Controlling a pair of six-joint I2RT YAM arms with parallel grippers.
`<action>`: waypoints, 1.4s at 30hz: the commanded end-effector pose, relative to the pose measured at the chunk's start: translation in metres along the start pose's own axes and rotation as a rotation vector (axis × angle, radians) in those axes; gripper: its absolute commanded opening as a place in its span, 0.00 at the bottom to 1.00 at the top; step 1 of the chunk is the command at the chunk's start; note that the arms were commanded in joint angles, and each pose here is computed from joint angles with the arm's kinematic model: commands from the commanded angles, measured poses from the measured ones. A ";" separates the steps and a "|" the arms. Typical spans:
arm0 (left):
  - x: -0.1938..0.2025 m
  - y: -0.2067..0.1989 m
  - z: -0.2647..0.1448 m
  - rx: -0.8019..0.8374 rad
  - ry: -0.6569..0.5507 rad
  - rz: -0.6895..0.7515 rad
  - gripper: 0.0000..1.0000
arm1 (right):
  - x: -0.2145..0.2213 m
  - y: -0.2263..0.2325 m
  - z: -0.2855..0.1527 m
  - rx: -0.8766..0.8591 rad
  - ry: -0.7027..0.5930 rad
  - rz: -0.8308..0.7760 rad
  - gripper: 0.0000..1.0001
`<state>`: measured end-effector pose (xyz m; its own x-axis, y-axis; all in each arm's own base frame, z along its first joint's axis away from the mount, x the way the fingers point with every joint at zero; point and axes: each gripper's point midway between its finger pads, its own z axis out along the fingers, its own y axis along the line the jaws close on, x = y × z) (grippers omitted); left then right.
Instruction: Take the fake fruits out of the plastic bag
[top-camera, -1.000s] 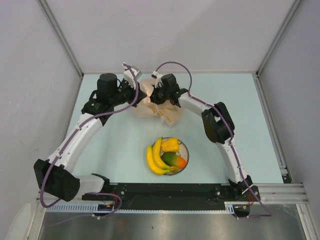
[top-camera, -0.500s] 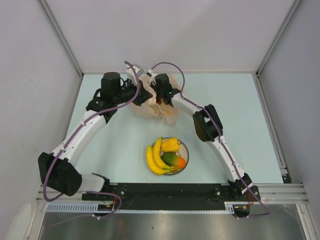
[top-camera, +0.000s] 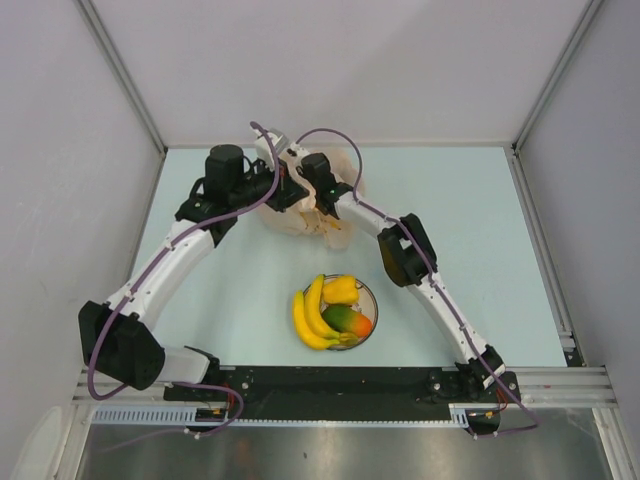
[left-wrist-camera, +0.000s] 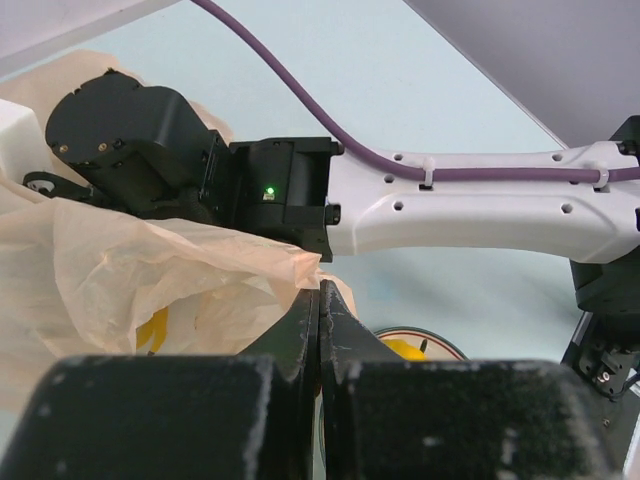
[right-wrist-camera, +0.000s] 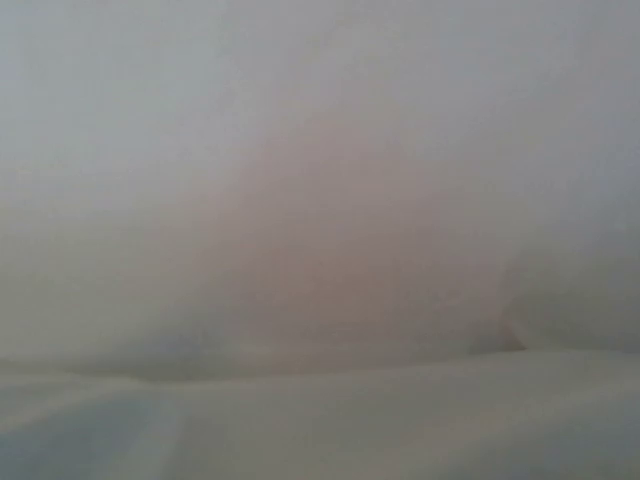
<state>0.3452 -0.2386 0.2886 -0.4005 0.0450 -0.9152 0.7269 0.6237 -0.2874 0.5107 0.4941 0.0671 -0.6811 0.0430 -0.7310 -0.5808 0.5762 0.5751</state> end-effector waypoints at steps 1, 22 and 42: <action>-0.007 -0.015 -0.003 0.044 -0.026 -0.005 0.00 | -0.011 -0.019 0.004 0.057 -0.047 -0.044 0.49; -0.036 0.057 -0.003 -0.207 -0.147 0.023 0.00 | -0.057 0.040 -0.174 -0.006 0.071 -0.178 0.26; -0.021 0.058 0.002 -0.192 -0.134 -0.016 0.00 | 0.039 0.052 -0.361 -0.086 0.190 -0.771 0.26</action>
<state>0.4006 -0.2045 0.2789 -0.3502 -0.0262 -0.9363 0.5893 0.7708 -0.2420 0.3335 0.2416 0.1967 -0.3353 -0.3797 -0.8622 -0.8627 0.4916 0.1190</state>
